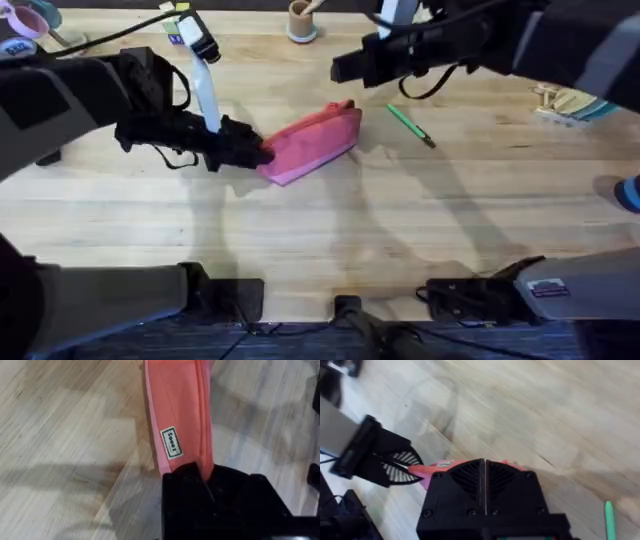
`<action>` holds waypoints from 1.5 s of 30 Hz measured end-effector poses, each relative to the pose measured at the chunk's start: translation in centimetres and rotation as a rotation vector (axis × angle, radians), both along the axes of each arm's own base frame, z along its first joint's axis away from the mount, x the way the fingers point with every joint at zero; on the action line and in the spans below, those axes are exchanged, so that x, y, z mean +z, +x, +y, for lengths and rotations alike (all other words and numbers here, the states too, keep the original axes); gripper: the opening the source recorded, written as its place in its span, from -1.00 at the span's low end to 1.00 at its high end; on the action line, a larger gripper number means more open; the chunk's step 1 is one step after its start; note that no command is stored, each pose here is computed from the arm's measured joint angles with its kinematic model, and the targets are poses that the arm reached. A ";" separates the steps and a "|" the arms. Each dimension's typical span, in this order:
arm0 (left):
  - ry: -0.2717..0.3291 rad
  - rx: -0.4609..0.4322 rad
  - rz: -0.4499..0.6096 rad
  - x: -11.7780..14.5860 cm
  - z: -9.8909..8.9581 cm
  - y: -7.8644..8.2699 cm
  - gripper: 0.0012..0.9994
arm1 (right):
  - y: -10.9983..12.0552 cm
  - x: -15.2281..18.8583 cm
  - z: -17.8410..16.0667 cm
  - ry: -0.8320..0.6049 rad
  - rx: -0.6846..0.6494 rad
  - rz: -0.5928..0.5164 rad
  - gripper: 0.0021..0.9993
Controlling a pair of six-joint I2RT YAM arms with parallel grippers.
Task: Unzip the bag, pick up the pens from the table one at a time and place them inside, then zip the bag closed.
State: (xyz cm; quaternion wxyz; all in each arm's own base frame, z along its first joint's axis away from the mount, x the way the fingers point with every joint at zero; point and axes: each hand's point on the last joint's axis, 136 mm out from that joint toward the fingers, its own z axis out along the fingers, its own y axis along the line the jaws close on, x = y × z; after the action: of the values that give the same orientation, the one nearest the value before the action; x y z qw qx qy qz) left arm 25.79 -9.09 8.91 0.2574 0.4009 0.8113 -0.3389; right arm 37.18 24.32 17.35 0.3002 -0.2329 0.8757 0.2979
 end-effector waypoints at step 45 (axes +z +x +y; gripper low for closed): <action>0.001 0.000 -0.005 0.0 0.0 0.1 -0.92 | -1.5 0.4 0.0 -0.176 0.013 0.081 1.00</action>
State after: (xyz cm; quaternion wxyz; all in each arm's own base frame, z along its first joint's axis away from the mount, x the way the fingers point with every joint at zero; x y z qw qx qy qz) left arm 25.90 -9.08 8.92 0.2594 0.4020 0.8107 -0.3374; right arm 35.72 24.36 17.78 0.2410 -0.2517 0.9084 0.2309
